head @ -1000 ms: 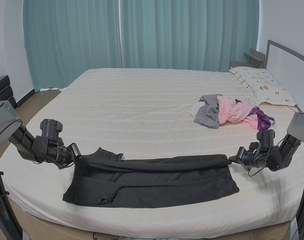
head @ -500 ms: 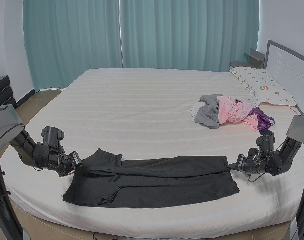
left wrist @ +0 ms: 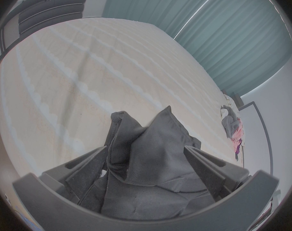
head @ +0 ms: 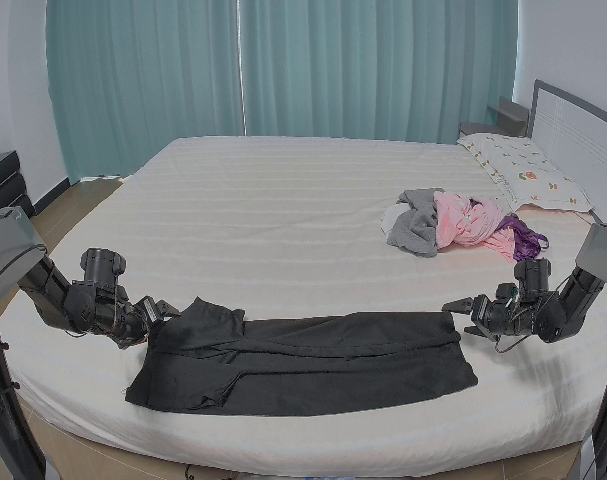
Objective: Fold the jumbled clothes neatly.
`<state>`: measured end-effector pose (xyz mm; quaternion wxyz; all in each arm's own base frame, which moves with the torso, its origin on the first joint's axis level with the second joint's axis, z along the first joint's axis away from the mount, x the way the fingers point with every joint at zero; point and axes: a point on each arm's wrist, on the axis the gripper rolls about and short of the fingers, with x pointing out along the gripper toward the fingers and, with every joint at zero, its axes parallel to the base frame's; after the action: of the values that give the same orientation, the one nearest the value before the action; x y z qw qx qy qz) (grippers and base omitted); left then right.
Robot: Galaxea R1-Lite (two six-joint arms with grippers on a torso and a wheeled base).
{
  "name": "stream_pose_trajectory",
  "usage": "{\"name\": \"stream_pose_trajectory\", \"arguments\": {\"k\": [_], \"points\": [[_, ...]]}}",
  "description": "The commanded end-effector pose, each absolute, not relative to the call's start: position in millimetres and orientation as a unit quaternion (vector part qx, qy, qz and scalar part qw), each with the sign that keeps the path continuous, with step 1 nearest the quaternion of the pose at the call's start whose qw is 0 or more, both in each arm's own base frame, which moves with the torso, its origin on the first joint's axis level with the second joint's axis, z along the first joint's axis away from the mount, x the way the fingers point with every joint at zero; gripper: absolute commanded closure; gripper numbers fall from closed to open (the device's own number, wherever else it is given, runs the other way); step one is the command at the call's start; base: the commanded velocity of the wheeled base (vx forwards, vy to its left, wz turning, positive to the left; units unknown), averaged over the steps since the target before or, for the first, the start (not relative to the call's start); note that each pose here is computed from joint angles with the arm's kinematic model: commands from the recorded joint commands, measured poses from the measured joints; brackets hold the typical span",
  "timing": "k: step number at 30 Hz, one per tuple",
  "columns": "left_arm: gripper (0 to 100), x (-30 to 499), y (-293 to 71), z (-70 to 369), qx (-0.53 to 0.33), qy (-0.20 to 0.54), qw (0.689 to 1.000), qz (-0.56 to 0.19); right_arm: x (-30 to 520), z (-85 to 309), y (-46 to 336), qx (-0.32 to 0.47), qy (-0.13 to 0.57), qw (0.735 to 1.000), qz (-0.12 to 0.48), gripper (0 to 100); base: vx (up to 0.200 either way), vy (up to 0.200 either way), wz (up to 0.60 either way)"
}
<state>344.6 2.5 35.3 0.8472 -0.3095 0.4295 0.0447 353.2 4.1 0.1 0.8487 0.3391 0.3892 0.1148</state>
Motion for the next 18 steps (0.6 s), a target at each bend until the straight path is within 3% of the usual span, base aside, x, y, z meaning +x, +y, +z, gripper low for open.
{"name": "stream_pose_trajectory", "arguments": {"k": [1, 8, 18], "points": [[0, 361.5, 9.8, 45.1, -0.332, 0.400, 0.853, 0.052, 370.8, 16.3, 3.8, 0.357, 0.356, 0.855, 0.118, 0, 0.000, 0.000, 0.00], [0, 396.8, 21.3, 30.0, -0.349, 0.382, 0.853, 0.072, 388.6, 2.3, 8.5, 0.375, 0.362, 0.847, 0.108, 0, 0.000, 0.000, 0.00], [0, 407.3, 23.4, 6.8, -0.341, 0.392, 0.849, 0.091, 391.6, -10.7, 8.5, 0.376, 0.374, 0.842, 0.103, 0, 0.000, 0.000, 0.00]]}}
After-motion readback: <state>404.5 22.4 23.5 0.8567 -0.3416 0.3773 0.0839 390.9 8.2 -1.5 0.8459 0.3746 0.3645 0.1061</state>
